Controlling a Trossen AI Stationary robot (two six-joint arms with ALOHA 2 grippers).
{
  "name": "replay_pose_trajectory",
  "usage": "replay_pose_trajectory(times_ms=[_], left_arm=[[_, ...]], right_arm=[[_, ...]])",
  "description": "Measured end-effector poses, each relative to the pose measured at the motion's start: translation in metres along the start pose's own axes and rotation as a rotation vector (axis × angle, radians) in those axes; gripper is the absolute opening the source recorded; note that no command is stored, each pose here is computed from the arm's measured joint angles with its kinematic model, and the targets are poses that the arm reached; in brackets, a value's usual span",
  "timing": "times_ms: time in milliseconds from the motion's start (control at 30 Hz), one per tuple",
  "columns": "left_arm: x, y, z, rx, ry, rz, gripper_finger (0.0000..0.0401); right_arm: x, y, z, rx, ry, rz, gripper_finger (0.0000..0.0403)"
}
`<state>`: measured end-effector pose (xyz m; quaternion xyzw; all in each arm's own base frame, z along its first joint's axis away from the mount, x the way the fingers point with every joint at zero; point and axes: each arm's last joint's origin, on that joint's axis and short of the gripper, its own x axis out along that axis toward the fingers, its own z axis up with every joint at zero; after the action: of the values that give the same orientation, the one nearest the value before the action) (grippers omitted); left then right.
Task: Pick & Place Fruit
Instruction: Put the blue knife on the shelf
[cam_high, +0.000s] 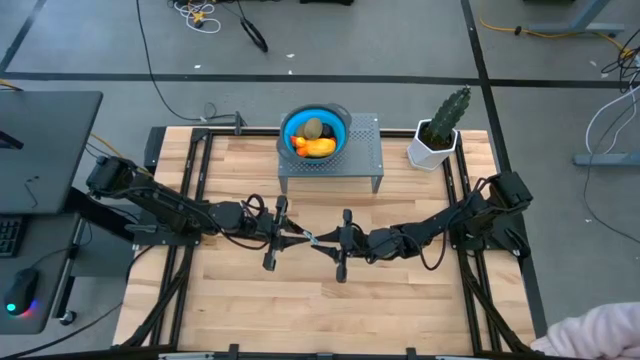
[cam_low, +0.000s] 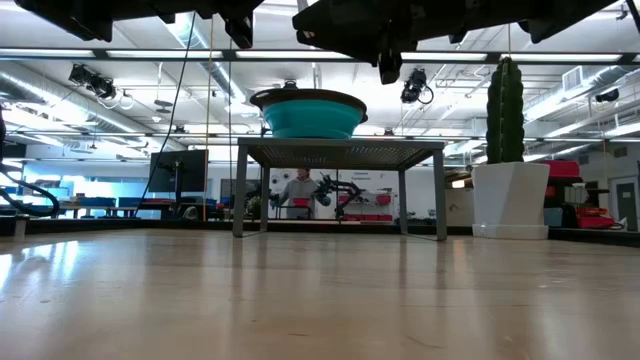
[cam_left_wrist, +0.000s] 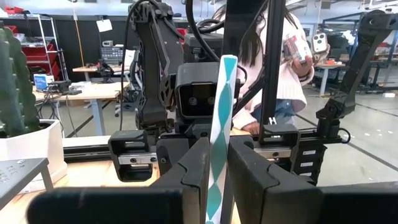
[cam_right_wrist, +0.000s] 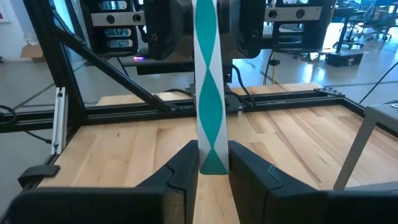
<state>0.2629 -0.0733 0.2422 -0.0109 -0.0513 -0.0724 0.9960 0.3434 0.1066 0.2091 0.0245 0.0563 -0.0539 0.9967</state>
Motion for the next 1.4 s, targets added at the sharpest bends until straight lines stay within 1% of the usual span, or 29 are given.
replay_pose_trajectory(times_ms=[233, 367, 500, 733, 867, 933, 1067, 1167, 1400], left_arm=[[0.0, 0.0, 0.001, -0.005, -0.006, 0.002, 0.0057], [0.0, 0.0, 0.001, -0.006, -0.008, 0.004, 0.0057], [0.0, 0.0, 0.001, -0.005, -0.005, 0.005, 0.0057], [0.0, 0.0, -0.002, -0.001, 0.02, 0.003, 0.0057], [0.0, 0.0, -0.005, 0.011, 0.049, 0.016, 0.0057], [0.0, 0.0, -0.006, 0.012, 0.057, 0.016, 0.0057], [0.0, 0.002, -0.007, 0.013, 0.062, 0.016, 0.0057], [0.0, 0.003, -0.007, 0.01, 0.06, 0.022, 0.0057], [0.003, 0.003, -0.002, -0.004, 0.041, 0.024, 0.0057]], right_arm=[[0.001, -0.002, 0.001, 0.006, -0.012, -0.003, 0.0084], [0.003, -0.005, 0.003, 0.01, -0.018, 0.014, 0.0084], [0.003, -0.007, 0.003, -0.017, -0.018, 0.008, 0.0088], [0.003, -0.008, 0.006, -0.073, -0.049, 0.005, 0.0119], [-0.001, -0.009, 0.015, -0.094, -0.07, 0.006, 0.0137], [-0.002, -0.008, 0.018, -0.094, -0.069, 0.027, 0.0139], [-0.003, -0.008, 0.017, -0.091, -0.054, 0.047, 0.0138], [-0.003, -0.009, 0.013, -0.092, -0.004, 0.045, 0.0133], [-0.003, -0.008, 0.009, -0.077, 0.029, 0.05, 0.0104]])
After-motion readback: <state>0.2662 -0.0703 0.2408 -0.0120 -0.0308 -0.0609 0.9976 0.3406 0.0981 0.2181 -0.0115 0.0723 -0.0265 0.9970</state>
